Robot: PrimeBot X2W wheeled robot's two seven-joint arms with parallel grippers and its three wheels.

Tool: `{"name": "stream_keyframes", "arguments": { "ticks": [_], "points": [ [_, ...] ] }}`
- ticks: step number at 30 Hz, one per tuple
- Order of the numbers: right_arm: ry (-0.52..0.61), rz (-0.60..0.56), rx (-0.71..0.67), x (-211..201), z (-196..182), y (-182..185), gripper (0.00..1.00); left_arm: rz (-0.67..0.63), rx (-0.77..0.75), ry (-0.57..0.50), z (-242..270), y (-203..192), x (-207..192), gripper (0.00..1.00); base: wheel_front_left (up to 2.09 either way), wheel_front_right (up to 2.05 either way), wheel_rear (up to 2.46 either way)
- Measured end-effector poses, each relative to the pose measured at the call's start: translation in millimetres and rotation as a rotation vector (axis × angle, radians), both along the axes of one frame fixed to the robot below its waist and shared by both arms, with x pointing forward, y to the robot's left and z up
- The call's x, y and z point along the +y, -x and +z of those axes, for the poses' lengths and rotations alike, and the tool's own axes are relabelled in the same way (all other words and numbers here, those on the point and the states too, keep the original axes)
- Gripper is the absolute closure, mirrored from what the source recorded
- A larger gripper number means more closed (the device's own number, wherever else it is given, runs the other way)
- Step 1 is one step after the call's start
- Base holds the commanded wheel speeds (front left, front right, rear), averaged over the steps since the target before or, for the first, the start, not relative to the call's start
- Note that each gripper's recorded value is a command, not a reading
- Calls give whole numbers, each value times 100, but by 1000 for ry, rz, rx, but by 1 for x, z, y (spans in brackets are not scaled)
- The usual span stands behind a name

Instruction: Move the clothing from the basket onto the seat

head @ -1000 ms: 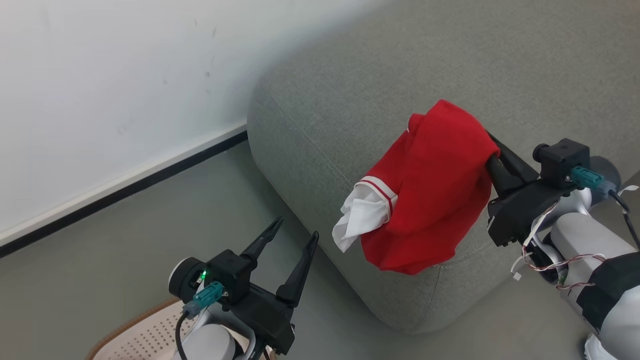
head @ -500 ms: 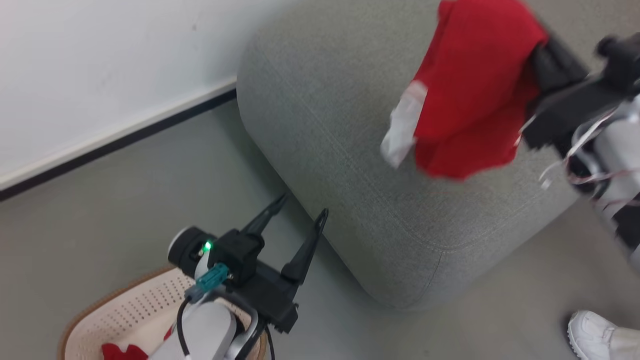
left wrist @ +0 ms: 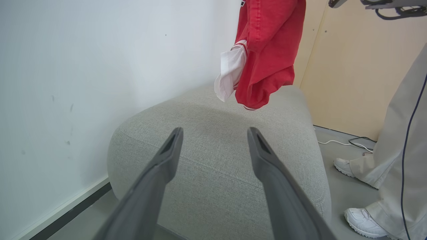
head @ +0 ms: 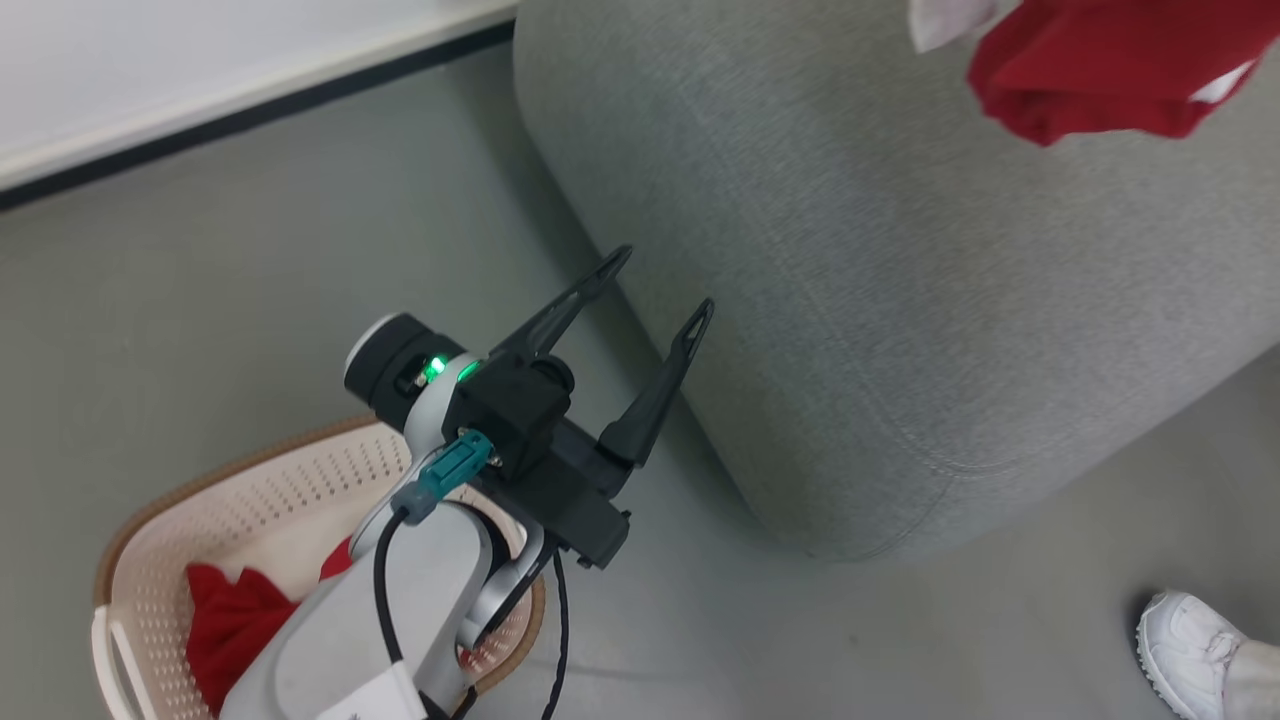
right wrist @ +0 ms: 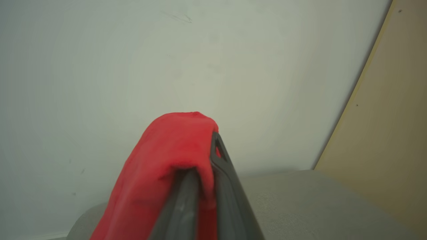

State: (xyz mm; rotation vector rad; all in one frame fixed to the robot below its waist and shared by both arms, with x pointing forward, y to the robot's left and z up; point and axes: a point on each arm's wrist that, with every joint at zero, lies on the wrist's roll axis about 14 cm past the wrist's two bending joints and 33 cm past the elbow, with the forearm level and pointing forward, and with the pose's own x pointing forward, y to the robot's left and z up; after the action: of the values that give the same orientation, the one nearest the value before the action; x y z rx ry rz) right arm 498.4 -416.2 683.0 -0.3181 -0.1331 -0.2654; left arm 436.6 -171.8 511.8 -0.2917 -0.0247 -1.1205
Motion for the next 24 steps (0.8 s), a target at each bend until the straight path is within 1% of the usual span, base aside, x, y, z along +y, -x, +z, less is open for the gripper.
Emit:
{"name": "stream_keyframes", "arguments": {
  "ticks": [6,11,12,13,15,20,24],
  "points": [
    [-4,-25,7,-10,-7,-37,100,29,-8,-1,-8,-21,10,0,0,0,0],
    [-2,-19,25,-7,-22,-73,100,55,-2,-25,-26,-37,22,0,0,0,0],
    [-2,-19,25,-7,-22,-73,100,55,-2,-25,-26,-37,22,0,0,0,0],
    [-2,-23,32,-8,-28,-85,100,61,1,-28,-31,-42,25,0,0,0,0],
    [-3,-24,41,-8,-35,-91,100,65,3,-24,-33,-45,27,0,0,0,0],
    [-31,-64,122,-11,-89,-112,100,80,29,-35,-54,-57,34,0,0,0,0],
    [-65,-81,218,-6,-146,-121,100,87,44,-66,-75,-62,39,0,0,0,0]
  ]
}}
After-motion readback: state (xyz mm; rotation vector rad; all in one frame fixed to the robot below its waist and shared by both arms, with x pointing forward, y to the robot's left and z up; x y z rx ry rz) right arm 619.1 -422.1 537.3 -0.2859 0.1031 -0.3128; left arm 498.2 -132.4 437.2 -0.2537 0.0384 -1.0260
